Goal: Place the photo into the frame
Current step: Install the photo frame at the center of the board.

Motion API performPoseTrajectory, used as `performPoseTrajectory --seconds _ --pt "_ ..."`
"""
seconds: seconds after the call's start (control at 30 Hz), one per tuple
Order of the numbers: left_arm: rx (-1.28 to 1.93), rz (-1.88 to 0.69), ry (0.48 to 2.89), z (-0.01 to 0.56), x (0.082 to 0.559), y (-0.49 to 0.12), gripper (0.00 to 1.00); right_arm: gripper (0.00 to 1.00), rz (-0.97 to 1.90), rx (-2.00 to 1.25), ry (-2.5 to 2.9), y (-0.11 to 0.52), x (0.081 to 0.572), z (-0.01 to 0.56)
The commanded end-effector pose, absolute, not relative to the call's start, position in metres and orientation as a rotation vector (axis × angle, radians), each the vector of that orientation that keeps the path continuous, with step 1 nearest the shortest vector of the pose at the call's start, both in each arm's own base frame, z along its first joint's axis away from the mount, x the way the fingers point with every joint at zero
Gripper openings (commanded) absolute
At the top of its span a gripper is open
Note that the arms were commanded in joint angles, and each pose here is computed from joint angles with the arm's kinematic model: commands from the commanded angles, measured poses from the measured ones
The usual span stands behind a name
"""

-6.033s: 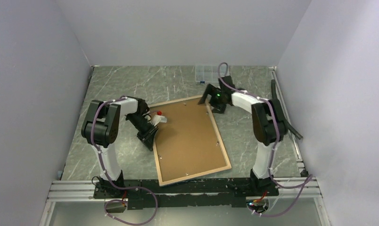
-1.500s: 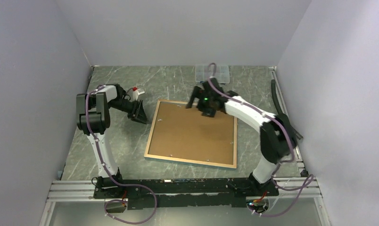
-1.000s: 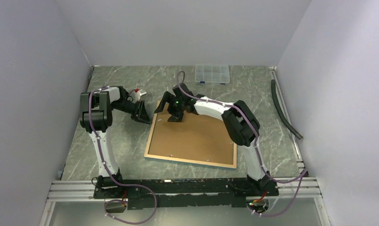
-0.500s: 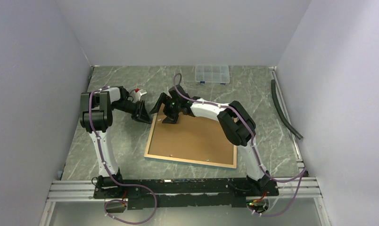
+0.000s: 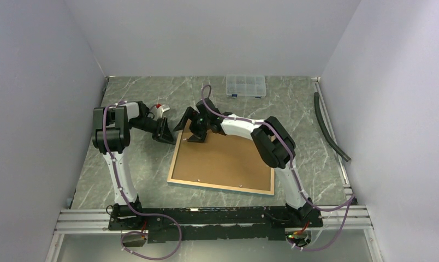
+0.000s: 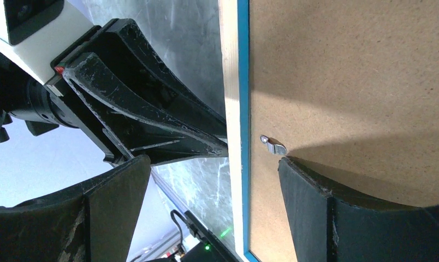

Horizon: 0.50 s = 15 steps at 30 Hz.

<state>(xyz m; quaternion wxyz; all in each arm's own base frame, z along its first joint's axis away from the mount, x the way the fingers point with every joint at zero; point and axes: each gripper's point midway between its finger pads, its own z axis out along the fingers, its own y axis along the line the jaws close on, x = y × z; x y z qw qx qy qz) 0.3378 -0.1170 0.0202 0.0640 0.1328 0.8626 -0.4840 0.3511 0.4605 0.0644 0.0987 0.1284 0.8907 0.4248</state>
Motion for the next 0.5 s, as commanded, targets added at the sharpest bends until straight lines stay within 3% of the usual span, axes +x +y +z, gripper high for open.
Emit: performPoseTrajectory --seconds 0.0,0.47 --pt "0.456 -1.459 2.579 0.0272 0.3334 -0.1233 0.28 0.91 1.232 0.372 2.571 0.4595 0.3714 0.0682" --pt "0.483 -1.462 2.582 0.0263 0.3292 -0.1278 0.28 0.90 1.268 0.349 2.573 0.4651 0.3715 0.0663"
